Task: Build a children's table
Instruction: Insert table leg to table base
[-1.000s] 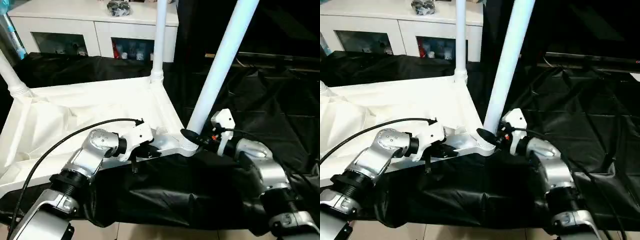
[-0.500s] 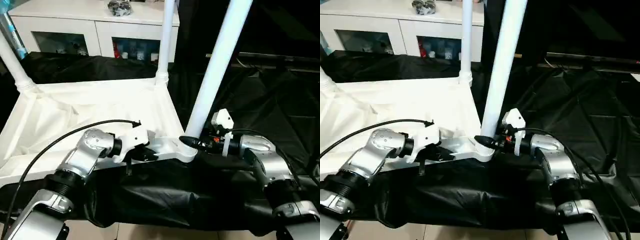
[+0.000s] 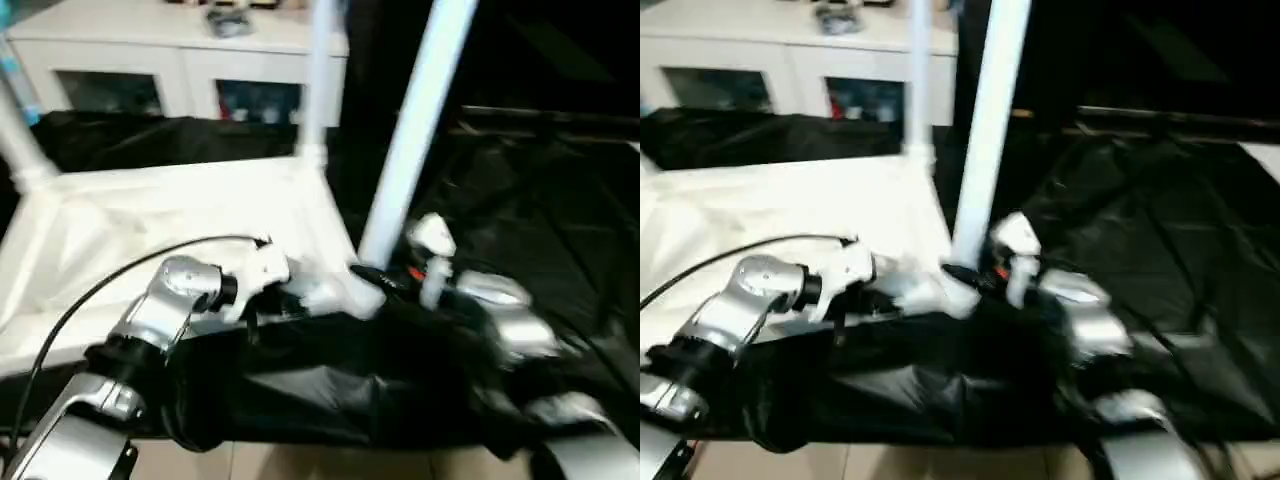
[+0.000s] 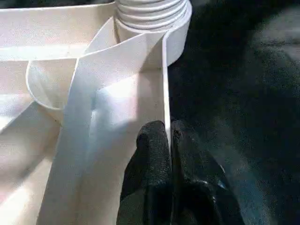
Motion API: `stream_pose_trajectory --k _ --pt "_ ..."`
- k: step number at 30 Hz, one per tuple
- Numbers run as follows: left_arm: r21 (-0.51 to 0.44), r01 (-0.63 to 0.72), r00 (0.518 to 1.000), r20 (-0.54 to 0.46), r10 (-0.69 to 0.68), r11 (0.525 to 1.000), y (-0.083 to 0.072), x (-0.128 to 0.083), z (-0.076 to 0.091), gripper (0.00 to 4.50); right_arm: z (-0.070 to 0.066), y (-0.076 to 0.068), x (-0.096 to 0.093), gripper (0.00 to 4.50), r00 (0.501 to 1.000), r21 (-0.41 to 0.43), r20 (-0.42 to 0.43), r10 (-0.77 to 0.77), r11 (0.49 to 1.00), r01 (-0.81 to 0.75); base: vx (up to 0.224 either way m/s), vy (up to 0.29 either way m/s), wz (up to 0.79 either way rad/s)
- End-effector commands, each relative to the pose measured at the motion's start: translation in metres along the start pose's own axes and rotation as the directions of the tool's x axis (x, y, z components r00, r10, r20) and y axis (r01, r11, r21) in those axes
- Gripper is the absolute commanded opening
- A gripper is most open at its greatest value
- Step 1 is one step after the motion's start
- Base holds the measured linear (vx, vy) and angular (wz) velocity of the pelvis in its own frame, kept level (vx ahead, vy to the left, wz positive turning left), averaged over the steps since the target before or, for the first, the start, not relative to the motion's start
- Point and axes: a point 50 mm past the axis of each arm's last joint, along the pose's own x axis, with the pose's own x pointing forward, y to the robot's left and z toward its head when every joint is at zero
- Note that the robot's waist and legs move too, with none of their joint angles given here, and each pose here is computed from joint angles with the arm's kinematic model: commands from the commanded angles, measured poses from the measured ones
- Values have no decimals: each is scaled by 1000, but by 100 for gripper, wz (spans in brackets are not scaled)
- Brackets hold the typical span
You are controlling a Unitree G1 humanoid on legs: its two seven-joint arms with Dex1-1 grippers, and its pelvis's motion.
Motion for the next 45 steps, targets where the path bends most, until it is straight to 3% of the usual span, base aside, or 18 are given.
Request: stream_pose_trajectory --k 1,5,7,11,20,26,29,30,34,36,43,45 --pt "45 -1 997 71 -2 999 2 9 32 0 -52 -7 -13 186 953 122 -220 -206 964 236 0 0 0" --pt "-25 -163 985 54 164 986 8 33 53 0 -48 1 16 186 914 143 -237 -330 918 369 0 0 0" --pt "-34 -186 981 49 188 982 8 37 56 0 -48 3 21 186 909 158 -244 -339 911 382 0 0 0" --pt "-50 -248 968 24 250 967 -2 63 66 0 -45 16 45 186 880 165 -296 -372 887 431 0 0 0" --pt "-71 -262 965 1 263 962 0 61 63 0 -44 23 54 186 884 172 -314 -345 896 410 0 0 0" --pt "-43 -206 977 45 208 978 -2 57 64 0 -43 26 55 186 915 132 -311 -257 942 309 0 0 0" --pt "13 -146 985 91 144 989 -4 50 62 0 -38 27 54 186 948 126 -280 -154 973 195 0 0 0" --pt "44 -106 989 106 101 993 -5 43 58 0 -35 27 50 186 964 110 -261 -58 990 89 0 0 0" --pt "67 -53 993 105 46 996 -3 27 45 0 -33 23 36 186 969 102 -237 76 993 -53 0 0 0" --pt "92 14 992 125 -26 996 -4 14 38 0 -33 17 22 186 960 93 -237 152 987 -134 0 0 0" --pt "118 89 987 120 -104 989 -4 -2 27 0 -33 15 0 186 919 111 -245 308 951 -290 0 0 0" --pt "134 112 984 125 -129 985 -1 -9 25 0 -33 17 -13 186 880 126 -255 400 916 -380 0 0 0"
